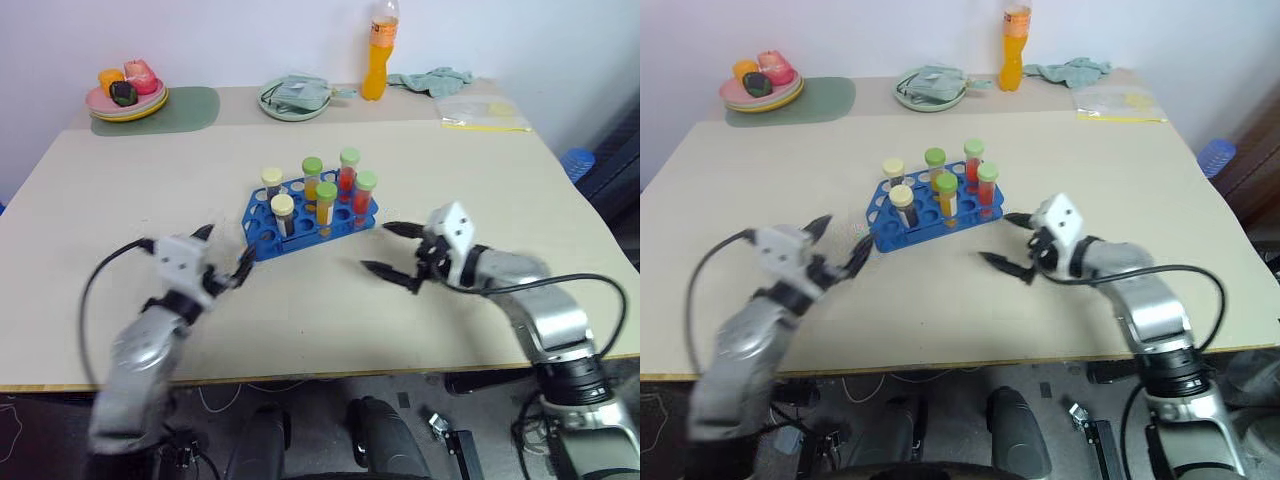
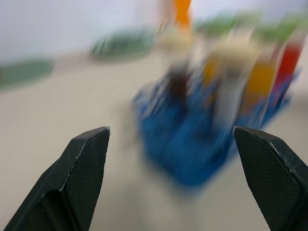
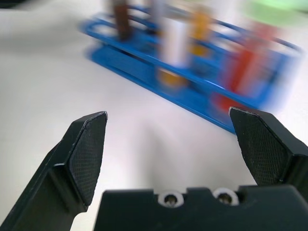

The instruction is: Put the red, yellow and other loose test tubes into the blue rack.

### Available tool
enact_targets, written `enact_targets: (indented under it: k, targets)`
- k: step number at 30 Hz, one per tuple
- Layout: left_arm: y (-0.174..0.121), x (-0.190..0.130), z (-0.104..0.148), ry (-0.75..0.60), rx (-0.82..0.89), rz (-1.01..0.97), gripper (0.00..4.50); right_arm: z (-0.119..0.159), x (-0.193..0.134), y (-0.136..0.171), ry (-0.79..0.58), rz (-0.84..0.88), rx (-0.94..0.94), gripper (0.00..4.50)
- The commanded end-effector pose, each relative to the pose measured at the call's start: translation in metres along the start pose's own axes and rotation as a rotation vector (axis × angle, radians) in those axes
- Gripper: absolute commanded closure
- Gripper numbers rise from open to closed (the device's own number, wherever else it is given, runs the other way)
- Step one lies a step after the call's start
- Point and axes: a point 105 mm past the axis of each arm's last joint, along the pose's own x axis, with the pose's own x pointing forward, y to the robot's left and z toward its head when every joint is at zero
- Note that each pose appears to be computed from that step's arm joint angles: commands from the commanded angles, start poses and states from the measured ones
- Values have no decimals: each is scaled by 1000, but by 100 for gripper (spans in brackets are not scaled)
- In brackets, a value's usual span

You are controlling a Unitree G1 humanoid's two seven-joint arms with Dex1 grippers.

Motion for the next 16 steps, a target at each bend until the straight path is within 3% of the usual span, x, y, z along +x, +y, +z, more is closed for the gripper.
enact_targets:
  k: [1, 8, 16]
  targets:
    - [23, -23, 9, 31, 24, 24, 30, 8, -19, -26, -36, -77, 4, 0]
    - [52, -50, -3, 146, 76, 87, 30, -2, -32, -37, -15, -82, 19, 0]
    - [56, -63, -15, 185, 61, 182, 30, -15, -25, -29, 5, -34, 28, 0]
